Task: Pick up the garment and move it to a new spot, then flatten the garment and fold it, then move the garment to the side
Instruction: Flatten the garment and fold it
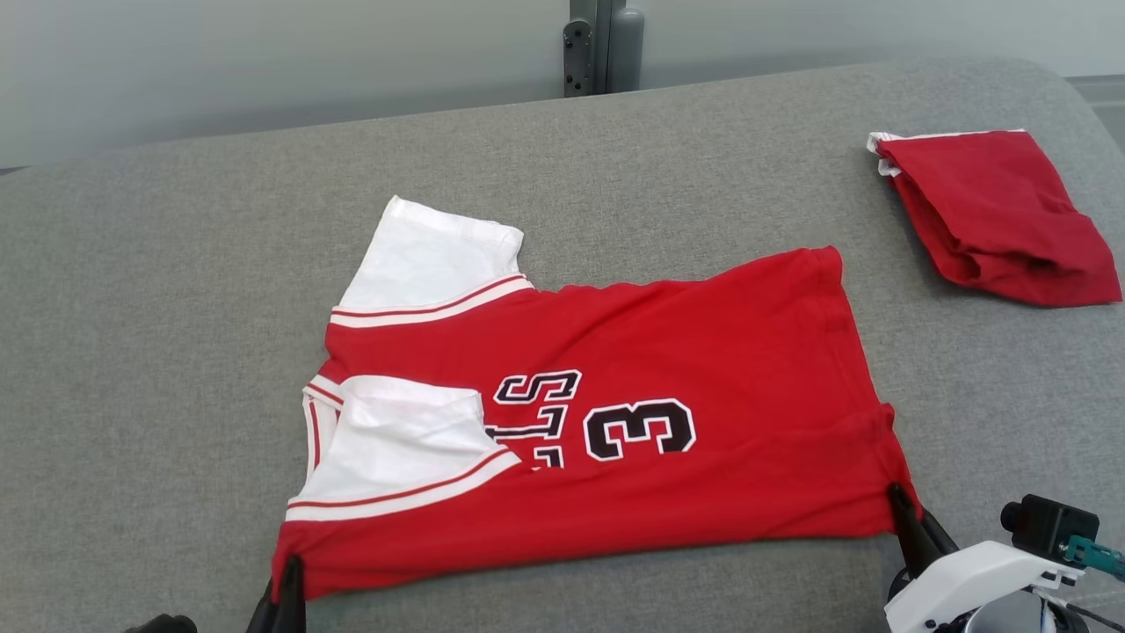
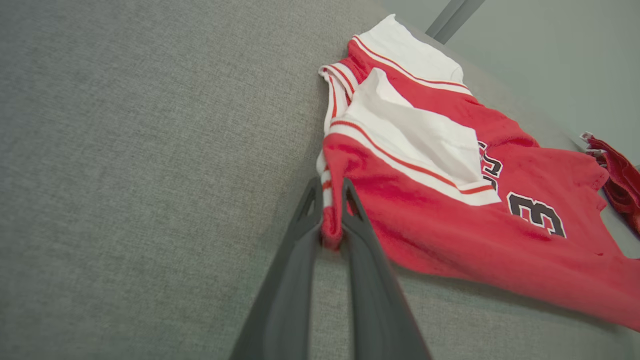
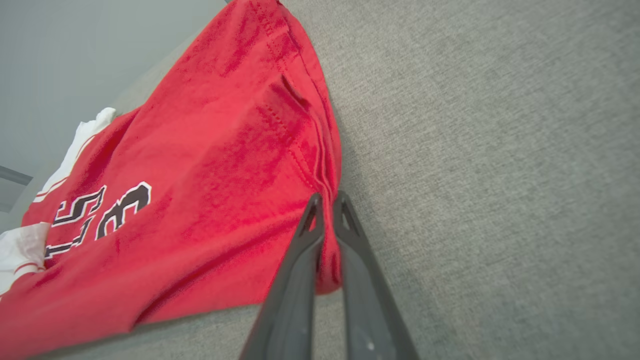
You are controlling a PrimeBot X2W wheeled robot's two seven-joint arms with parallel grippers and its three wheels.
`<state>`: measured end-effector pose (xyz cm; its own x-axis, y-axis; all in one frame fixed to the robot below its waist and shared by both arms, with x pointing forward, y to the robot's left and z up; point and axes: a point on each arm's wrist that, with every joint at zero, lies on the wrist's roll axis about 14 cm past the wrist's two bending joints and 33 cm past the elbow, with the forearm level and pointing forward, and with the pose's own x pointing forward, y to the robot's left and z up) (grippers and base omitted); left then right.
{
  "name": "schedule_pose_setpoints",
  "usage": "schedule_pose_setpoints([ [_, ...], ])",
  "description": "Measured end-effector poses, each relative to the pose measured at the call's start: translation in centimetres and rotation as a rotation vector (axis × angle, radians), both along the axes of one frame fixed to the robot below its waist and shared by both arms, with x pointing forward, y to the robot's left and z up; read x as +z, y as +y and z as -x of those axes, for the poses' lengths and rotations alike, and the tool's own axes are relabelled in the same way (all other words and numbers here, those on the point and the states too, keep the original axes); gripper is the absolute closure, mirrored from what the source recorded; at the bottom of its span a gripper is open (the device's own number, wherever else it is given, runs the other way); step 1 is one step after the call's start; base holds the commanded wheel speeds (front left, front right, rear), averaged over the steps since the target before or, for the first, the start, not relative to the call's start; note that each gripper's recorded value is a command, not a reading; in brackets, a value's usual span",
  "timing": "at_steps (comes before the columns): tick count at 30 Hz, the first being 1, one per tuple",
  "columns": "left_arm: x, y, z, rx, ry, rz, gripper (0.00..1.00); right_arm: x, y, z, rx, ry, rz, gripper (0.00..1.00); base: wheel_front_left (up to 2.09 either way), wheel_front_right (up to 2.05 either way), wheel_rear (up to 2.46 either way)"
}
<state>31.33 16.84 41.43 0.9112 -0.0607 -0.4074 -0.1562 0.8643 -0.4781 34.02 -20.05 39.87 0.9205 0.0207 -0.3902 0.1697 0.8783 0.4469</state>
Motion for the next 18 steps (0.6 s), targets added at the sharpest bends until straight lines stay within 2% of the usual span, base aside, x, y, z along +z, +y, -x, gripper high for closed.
schedule_pose_setpoints([
  [6,-2.0,-0.4,1.2,0.002,0.082,0.020,1.00,-0.4,-0.2,0.5,-0.006,0.020,0.016,1.00,0.00,0.00,0.00],
  [7,-2.3,-0.4,1.3,0.004,0.093,0.018,1.00,-0.5,-0.2,0.5,-0.007,0.021,0.019,0.75,0.00,0.00,0.00],
  [8,-2.5,-0.4,1.4,0.003,0.099,0.019,0.86,-0.5,-0.3,0.6,-0.008,0.021,0.024,0.52,0.00,0.00,0.00],
  [9,-2.6,-0.4,1.4,0.004,0.102,0.018,0.39,-0.5,-0.4,0.6,-0.011,0.018,0.029,0.00,0.00,0.00,0.00],
  [10,-2.7,-0.3,1.4,0.006,0.106,0.015,0.00,-0.4,-0.6,0.6,-0.015,0.018,0.033,0.00,0.00,0.00,0.00],
  [15,-2.1,1.9,0.5,0.035,0.066,-0.061,0.00,0.1,-2.0,0.7,-0.049,-0.006,0.076,0.00,0.00,0.00,0.00],
  [18,-0.6,2.7,-1.3,0.007,0.006,-0.127,0.00,1.2,-2.9,0.4,-0.067,-0.042,0.115,0.00,0.00,0.00,0.00],
])
